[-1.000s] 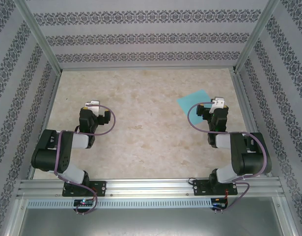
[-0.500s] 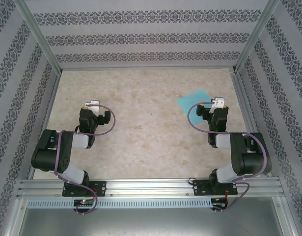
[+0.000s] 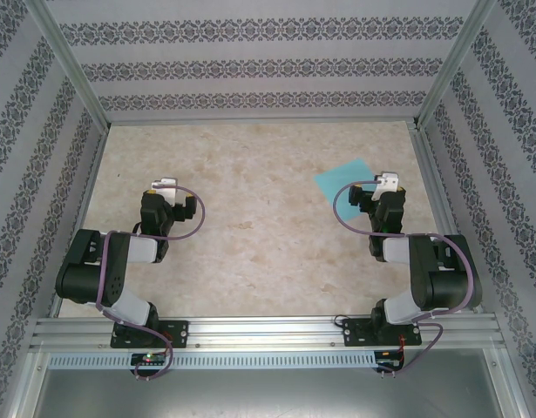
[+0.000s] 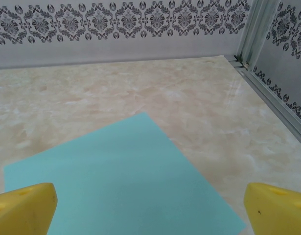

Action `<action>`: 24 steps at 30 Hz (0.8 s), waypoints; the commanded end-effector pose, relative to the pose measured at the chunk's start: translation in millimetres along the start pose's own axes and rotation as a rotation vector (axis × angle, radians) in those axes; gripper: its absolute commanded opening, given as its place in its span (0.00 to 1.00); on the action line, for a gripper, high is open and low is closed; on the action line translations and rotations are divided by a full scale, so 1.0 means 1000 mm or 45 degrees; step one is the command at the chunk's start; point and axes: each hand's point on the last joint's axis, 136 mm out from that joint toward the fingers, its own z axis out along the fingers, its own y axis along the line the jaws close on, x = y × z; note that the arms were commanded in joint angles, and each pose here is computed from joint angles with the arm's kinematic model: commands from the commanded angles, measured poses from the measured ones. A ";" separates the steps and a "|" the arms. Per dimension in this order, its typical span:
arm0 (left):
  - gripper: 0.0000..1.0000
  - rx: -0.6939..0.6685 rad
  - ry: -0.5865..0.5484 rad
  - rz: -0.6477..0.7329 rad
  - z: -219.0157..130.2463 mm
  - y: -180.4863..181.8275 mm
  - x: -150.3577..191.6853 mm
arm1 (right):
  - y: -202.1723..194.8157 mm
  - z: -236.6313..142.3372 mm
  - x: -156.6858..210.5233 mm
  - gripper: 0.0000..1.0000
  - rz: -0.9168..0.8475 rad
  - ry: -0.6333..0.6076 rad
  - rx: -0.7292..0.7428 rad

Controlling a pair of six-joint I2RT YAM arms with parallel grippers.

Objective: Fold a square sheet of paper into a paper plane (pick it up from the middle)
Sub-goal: Move the square sheet of paper to the center of the table.

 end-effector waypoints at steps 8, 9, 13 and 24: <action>1.00 -0.145 -0.035 -0.074 -0.020 0.026 -0.052 | -0.006 -0.009 -0.038 0.98 -0.020 0.010 0.105; 1.00 -0.167 -0.030 -0.101 -0.024 0.029 -0.059 | -0.010 -0.013 -0.043 0.98 -0.003 0.034 0.148; 1.00 -0.202 0.005 -0.214 -0.038 0.035 -0.082 | -0.017 -0.025 -0.045 0.98 0.243 0.219 0.234; 1.00 0.015 0.183 -0.396 -0.051 0.004 -0.111 | 0.056 -0.018 -0.006 0.98 0.579 0.812 -0.086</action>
